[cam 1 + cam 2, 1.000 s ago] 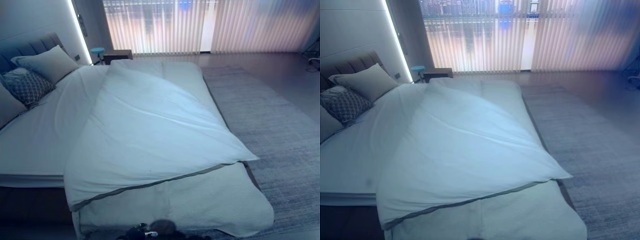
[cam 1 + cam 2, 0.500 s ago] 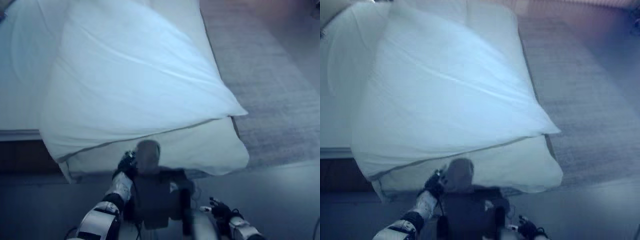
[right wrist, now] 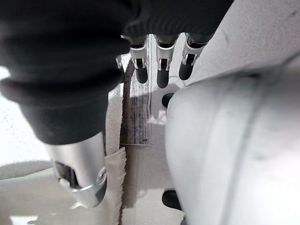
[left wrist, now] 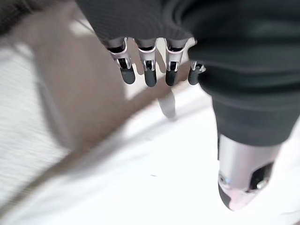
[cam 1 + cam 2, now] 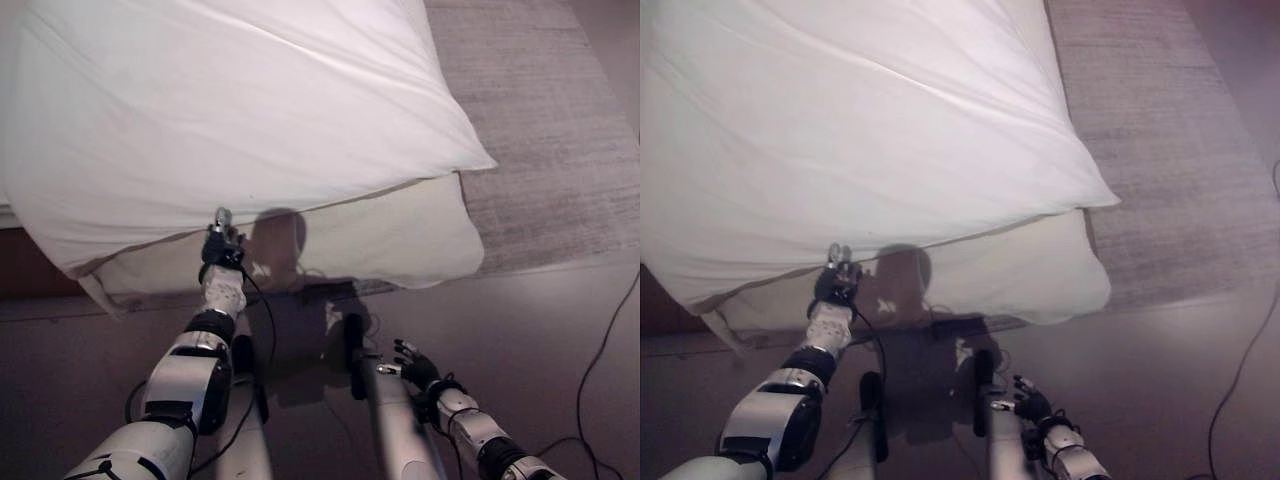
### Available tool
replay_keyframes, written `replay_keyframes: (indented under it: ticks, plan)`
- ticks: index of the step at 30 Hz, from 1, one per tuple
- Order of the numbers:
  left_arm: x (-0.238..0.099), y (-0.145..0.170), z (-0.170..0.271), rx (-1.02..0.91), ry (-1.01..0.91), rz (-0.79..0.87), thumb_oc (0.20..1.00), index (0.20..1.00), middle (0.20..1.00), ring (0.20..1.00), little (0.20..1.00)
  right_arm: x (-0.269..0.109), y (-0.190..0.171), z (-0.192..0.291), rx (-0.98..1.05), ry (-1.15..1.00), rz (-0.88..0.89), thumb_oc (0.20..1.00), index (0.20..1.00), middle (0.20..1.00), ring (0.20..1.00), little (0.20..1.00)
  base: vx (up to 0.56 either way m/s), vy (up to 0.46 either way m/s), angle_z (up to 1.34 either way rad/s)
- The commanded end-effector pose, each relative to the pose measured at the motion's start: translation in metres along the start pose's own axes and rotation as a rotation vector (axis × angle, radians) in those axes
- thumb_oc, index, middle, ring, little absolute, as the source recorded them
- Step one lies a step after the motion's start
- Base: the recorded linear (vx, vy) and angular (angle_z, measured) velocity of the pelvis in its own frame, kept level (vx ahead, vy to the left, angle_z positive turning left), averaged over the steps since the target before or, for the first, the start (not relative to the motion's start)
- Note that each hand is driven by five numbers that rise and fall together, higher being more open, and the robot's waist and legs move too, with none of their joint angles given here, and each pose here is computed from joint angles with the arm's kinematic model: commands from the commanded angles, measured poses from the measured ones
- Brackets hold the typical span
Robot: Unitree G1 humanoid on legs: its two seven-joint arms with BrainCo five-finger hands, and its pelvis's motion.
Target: Make the bed
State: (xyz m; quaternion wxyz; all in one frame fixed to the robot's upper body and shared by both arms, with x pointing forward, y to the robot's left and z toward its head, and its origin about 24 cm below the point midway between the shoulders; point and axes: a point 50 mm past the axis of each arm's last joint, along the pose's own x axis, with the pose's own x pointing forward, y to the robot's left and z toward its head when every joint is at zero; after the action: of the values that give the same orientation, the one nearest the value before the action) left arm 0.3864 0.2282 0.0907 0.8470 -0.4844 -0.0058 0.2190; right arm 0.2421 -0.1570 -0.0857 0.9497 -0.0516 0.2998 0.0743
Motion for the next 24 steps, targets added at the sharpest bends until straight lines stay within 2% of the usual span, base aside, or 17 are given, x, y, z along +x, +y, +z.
replay_keyframes:
  ticks: [1,9,18,20,24]
  plan:
    - [0.004,-0.024,0.019,-0.022,-0.086,-0.040,1.000,1.000,1.000,1.000,1.000,-0.005,0.002,0.000,0.001,-0.035,0.006,1.000,1.000,1.000,1.000,1.000,0.04,0.055,-0.05]
    - [0.007,-0.062,0.047,-0.047,-0.155,-0.107,1.000,1.000,1.000,1.000,1.000,-0.005,0.002,0.008,-0.004,-0.068,0.006,1.000,1.000,1.000,1.000,1.000,0.04,0.040,-0.04]
    - [0.008,-0.088,0.068,-0.051,-0.198,-0.119,1.000,1.000,1.000,1.000,1.000,-0.005,0.001,0.011,-0.016,-0.075,0.017,1.000,1.000,1.000,1.000,1.000,0.03,0.015,-0.07]
    - [0.007,-0.091,0.070,-0.064,-0.208,-0.115,0.200,0.200,0.200,0.200,0.200,-0.006,0.000,0.014,-0.019,-0.090,0.017,1.000,1.000,1.000,1.000,1.000,0.02,0.019,-0.15]
    - [0.006,-0.094,0.067,-0.078,-0.212,-0.123,0.200,0.200,0.200,0.200,0.200,-0.007,-0.001,0.015,-0.017,-0.100,0.008,1.000,1.000,1.000,1.000,1.000,0.01,0.012,-0.06]
